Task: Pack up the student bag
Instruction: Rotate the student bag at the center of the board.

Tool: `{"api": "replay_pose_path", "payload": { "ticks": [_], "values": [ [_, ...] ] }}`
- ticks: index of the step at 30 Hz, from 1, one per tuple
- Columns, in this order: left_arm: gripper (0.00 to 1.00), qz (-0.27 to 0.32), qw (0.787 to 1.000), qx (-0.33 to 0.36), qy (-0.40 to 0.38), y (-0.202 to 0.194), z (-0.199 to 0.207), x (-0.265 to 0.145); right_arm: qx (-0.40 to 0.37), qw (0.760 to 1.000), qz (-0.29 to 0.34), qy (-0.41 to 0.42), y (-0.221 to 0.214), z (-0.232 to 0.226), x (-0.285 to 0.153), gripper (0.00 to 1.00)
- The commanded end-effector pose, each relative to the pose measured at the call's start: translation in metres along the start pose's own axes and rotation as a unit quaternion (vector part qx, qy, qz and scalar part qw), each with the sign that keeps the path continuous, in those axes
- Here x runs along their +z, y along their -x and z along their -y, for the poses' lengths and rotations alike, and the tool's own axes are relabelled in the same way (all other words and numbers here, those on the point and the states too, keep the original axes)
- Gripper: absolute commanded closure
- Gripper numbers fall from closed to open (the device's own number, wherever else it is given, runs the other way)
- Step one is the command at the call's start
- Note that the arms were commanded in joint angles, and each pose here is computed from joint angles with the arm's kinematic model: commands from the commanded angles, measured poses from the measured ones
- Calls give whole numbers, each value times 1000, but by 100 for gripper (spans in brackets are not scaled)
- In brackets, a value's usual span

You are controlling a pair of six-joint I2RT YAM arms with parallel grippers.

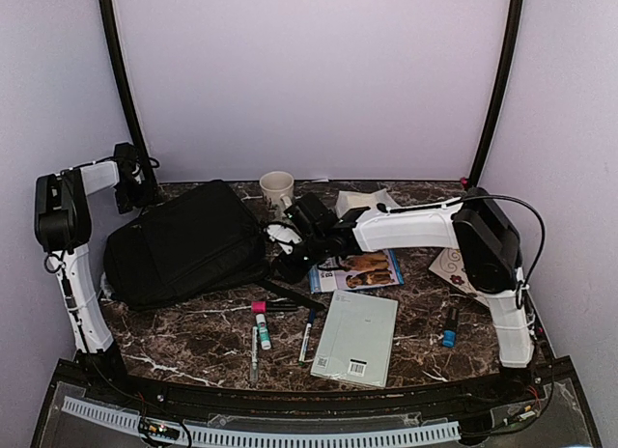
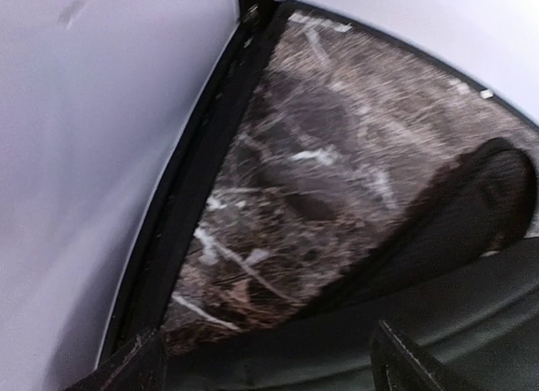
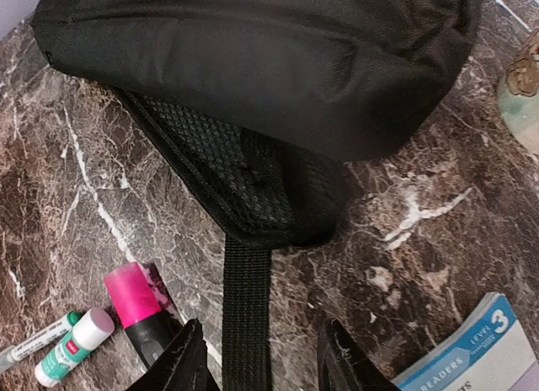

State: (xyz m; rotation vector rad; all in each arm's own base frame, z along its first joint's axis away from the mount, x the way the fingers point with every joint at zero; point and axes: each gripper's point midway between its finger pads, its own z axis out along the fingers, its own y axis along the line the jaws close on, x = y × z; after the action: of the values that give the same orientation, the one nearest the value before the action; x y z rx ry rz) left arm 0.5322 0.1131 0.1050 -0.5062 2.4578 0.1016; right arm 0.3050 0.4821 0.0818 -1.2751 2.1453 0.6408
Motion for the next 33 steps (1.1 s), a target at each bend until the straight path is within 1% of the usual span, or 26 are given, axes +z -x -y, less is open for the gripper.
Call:
{"api": "replay_pose_path", "payload": {
  "ticks": [1, 6, 9, 14, 18, 21, 26, 28, 30, 33],
  "values": [
    [14, -36, 996, 22, 78, -16, -33, 7, 10, 999, 4, -33, 12, -15, 24, 55],
    [15, -96, 995, 6, 34, -46, -30, 9, 18, 1000, 8, -15, 25, -21, 46, 54],
    [15, -138, 990, -13, 25, -66, -29, 3, 23, 1000, -5, -16, 28, -18, 67, 54],
    [20, -174, 984, -23, -20, -98, -17, -20, 13, 998, 10, -63, 40, 1, 82, 53],
    [21, -155, 987, -22, -20, -108, -22, -42, 17, 990, 29, -139, 54, 33, 86, 47],
    [21, -167, 985, -33, -32, -120, -19, -59, 16, 984, 55, -169, 72, 52, 84, 47],
    [24, -194, 978, -31, -71, -150, -4, -89, -5, 973, 99, -208, 99, 73, 81, 48],
    [24, -199, 976, -26, -79, -161, 1, -100, -16, 966, 117, -231, 108, 81, 77, 46],
    [24, -197, 976, -25, -88, -170, 6, -112, -23, 958, 133, -254, 115, 89, 74, 44],
    [25, -185, 978, -25, -97, -174, 11, -129, -43, 955, 151, -252, 129, 89, 67, 43]
  ]
}}
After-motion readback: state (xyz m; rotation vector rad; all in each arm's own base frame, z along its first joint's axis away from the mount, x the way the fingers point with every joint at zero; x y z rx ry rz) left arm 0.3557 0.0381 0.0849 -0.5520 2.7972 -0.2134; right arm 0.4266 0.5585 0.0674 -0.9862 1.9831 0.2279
